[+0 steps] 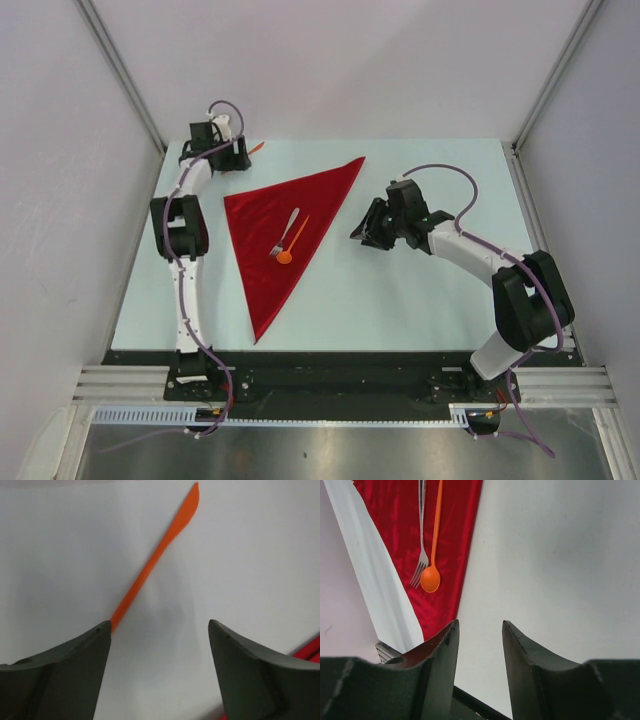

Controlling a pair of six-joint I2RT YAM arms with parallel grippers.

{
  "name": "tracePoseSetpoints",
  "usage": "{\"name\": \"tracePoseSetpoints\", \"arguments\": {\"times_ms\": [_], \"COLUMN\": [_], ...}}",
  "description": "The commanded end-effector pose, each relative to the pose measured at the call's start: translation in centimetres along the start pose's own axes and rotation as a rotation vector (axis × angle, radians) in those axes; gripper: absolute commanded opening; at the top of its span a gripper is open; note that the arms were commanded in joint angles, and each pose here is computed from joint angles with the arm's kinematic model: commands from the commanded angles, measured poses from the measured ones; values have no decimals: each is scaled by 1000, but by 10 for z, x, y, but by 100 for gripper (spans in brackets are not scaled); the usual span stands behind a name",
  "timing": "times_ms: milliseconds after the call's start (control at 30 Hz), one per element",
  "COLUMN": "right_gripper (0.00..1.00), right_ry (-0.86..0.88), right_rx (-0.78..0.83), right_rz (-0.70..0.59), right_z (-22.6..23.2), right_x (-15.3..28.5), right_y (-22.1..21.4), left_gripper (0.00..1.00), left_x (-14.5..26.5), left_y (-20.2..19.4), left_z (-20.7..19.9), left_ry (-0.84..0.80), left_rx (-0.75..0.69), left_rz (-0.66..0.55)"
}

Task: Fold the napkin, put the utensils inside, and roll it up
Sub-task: Grab a utensil with the left arm

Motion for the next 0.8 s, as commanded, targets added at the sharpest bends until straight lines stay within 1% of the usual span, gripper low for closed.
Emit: {"name": "tracePoseSetpoints", "arguments": {"times_ms": [0,33,67,100,133,233,333,400,433,500,533,633,667,700,733,767], "right_gripper": [45,45,45,45,45,45,45,45,45,45,45,45,45,45,45,45], "right_ry": [70,69,70,74,79,86,78,70,69,63,60,63,62,64,64,62], "right_rx": [22,21,24,24,26,31,42,41,38,34,33,27,27,25,23,25], "right_rz": [-39,-37,-35,-38,-40,-54,-81,-85,-82,-78,-81,-82,-81,-81,-82,-82], "right_z": [26,26,26,27,28,29,24,20,18,15,14,15,14,15,14,14], "right_x": [16,16,16,18,19,26,32,33,32,32,31,32,32,32,32,31], "right_y": [12,11,10,11,11,11,13,15,15,16,17,17,17,17,17,18], "left_gripper": [87,87,88,88,88,90,92,93,94,94,94,94,94,94,94,94], "left_x": [39,43,45,37,38,27,16,9,6,1,2,-3,-8,-8,-11,-17], "left_y": [69,85,91,88,94,95,90,89,93,89,99,107,103,111,110,115], "left_z": [-1,1,-1,-3,2,0,-10,-20,-28,-25,-25,-13,-9,-3,1,-15], "left_ry": [50,55,24,7,49,35,-8,3,6,61,62,119,133,152,170,158], "left_rx": [316,475,530,575,661,738,773,764,747,758,771,788,798,802,808,803], "left_rz": [-277,-349,-371,-367,-364,-375,-356,-350,-367,-398,-450,-549,-556,-591,-590,-585]}}
Point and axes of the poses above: each gripper's point midway between its finger pads, its own x axis back along the fingers, its own z axis along the line the jaws close on, y = z × x, the point moved 2 cm from there along x, back along the fingers, and after that the axes turned 11 degrees about -x, right-handed, at the moved point
